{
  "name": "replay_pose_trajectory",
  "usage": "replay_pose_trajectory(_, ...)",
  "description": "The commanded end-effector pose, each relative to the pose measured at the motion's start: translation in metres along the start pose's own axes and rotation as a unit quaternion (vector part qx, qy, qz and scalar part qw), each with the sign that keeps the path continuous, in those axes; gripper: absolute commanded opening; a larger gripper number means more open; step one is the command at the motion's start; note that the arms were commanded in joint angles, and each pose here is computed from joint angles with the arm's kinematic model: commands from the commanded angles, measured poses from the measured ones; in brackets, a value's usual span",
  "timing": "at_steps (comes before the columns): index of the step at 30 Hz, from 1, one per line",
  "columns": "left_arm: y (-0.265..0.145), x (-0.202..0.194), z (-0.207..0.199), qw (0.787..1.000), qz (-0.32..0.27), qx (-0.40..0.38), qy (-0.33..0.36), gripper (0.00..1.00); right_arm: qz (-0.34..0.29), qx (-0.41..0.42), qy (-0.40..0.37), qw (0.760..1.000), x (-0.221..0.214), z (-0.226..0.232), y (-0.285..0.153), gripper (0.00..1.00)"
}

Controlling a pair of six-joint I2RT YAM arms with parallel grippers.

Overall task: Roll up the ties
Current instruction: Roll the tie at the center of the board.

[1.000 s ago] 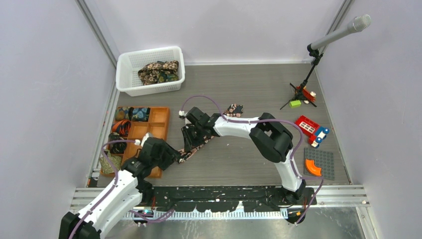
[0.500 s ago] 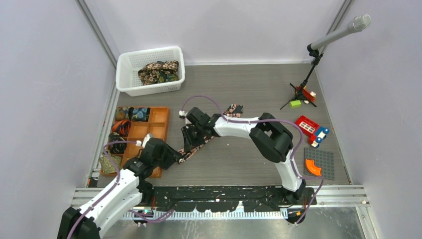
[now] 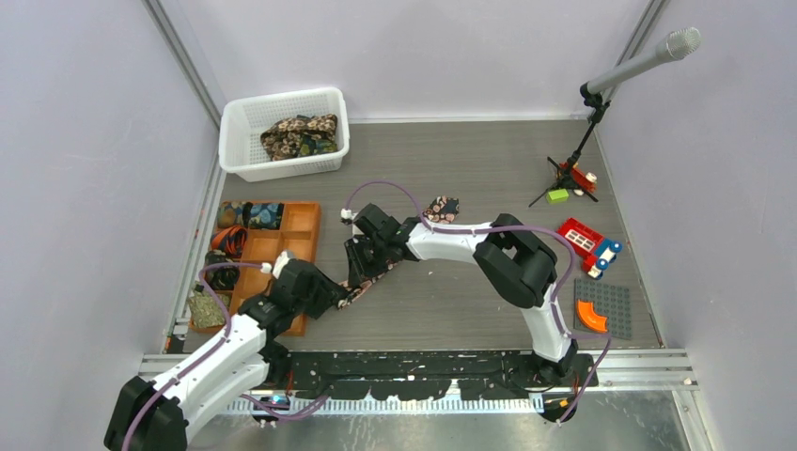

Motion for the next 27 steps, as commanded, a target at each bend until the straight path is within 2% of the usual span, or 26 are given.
replay_pose_trajectory(1,0.006,0.002,0.018,0.998,-0.028,0.051,-0.006,0.48,0.026,-0.049,0.004,0.998,-0.02,-0.014,-0.002,0.27)
replay_pose_trajectory(13,0.002,0.002,0.028,0.996,-0.037,0.082,-0.014,0.51,0.029,-0.055,0.007,0.998,-0.024,-0.018,-0.001,0.27)
replay_pose_trajectory(22,0.008,0.0,0.027,0.996,-0.033,0.084,-0.014,0.43,0.03,-0.053,0.007,0.998,-0.024,-0.017,-0.002,0.27)
replay_pose_trajectory(27,0.01,-0.001,0.024,0.996,-0.028,0.09,-0.008,0.3,0.03,-0.054,0.007,0.998,-0.025,-0.018,-0.003,0.27)
Point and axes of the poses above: each gripper's point midway between its finger pads, its own y axis out along the fingers, its own z axis along the line the jaws close on, x = y × z, the point moved 8 cm from there along -y, back along the fingers
